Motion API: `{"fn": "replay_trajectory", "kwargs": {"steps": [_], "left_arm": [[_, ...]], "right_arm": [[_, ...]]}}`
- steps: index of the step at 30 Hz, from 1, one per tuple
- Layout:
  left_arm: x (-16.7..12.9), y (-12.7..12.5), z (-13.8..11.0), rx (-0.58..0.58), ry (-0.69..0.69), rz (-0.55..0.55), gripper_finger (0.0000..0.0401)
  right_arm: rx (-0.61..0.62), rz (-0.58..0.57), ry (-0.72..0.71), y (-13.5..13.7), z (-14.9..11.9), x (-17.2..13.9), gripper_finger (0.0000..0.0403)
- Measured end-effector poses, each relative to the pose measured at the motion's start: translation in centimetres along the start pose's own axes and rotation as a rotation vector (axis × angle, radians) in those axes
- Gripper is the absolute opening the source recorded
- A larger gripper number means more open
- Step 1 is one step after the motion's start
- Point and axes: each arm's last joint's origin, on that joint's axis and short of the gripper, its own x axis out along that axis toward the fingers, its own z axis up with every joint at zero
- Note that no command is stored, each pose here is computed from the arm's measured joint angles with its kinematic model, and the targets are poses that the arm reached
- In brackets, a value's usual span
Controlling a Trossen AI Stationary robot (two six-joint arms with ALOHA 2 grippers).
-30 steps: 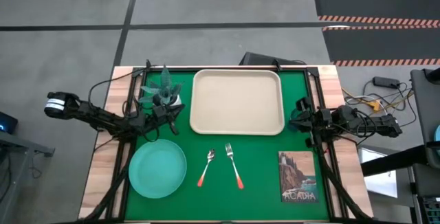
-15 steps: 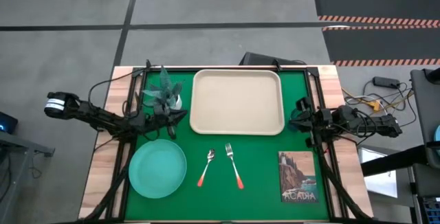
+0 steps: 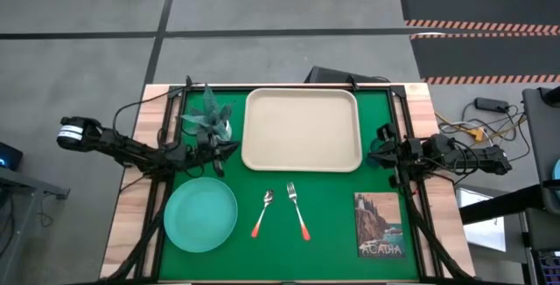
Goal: Pick and place plate/cup/fork/spoon on tray
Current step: Put the light blue plate on the light white tray
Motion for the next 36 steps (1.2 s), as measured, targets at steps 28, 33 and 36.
{"fn": "replay_trajectory", "kwargs": {"steps": [28, 33, 36], "left_arm": [[3.1, -3.1, 0.5, -0.049, 0.006, -0.083, 0.0000], [3.7, -4.4, 0.5, -0.064, 0.049, -0.102, 0.0000], [4.0, -5.1, 0.8, -0.101, 0.079, -0.086, 0.0000]], "right_arm": [[0.004, 0.000, 0.037, 0.0, -0.4, 0.0, 0.0009], [0.000, -0.001, 0.005, 0.0, 0.0, 0.0, 0.0009], [-0.003, -0.001, -0.017, 0.0, 0.2, 0.0, 0.0009]]}}
